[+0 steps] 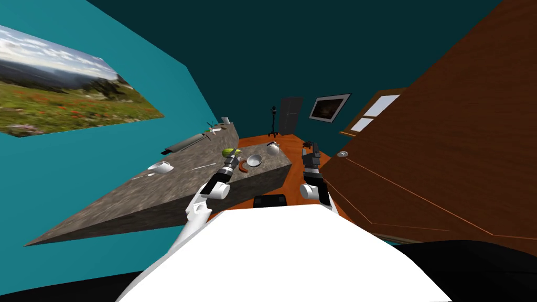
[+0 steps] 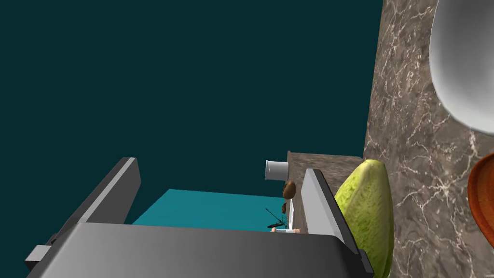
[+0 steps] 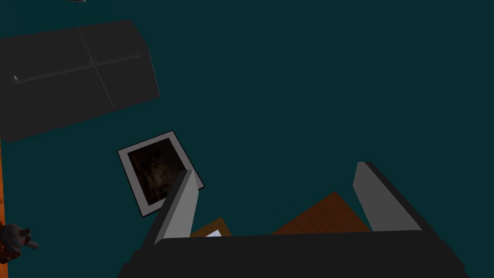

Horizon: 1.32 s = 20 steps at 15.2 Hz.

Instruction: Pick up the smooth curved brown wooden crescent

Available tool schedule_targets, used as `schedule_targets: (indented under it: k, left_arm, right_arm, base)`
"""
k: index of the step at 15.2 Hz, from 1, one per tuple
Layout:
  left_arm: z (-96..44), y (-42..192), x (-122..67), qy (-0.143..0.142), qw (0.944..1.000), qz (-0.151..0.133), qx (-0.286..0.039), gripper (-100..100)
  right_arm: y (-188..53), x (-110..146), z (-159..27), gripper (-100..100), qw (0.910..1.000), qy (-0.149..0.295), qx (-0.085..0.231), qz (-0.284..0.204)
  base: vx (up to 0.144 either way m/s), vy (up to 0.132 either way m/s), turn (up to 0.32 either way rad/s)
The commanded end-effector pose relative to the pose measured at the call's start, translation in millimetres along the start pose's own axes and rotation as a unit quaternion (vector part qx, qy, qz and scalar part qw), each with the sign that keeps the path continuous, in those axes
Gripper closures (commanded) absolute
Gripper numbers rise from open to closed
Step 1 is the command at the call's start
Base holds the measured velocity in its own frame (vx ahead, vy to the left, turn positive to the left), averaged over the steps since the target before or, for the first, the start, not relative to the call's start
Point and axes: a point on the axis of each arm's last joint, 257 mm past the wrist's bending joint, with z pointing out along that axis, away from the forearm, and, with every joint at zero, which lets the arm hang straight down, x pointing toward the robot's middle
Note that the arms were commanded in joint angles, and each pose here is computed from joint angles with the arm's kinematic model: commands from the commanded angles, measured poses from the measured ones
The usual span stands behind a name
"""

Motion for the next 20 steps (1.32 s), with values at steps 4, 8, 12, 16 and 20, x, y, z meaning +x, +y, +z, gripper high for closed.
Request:
schedule_targets:
  k: [4,8,12,16,20]
  left_arm:
    - [1.1,30,-8.0,0.003,0.9983,0.003,-0.058,-100]
    - [1.9,48,-13.4,0.006,0.9955,0.006,-0.095,-100]
    - [2.6,75,-24.7,0.011,0.9884,0.011,-0.151,-100]
    - [-1.1,95,-32.0,0.011,0.9807,0.013,-0.195,-100]
    - [-7.5,115,-39.9,0.011,0.9701,0.016,-0.242,-100]
  right_arm:
    - [0,0,0.0,0,1.0000,0.000,0.000,0.000]
    - [0,0,0.0,0,1.0000,0.000,0.000,0.000]
    - [0,0,0.0,0,1.0000,0.000,0.000,0.000]
    - [0,0,0.0,0,1.0000,0.000,0.000,0.000]
    - [0,0,0.0,0,1.0000,0.000,0.000,0.000]
  base:
    - [-0.035,0.053,-0.108]
    - [-0.030,0.041,-0.091]
    - [-0.031,0.039,-0.130]
    - [-0.038,0.057,-0.147]
    - [-0.036,0.045,-0.107]
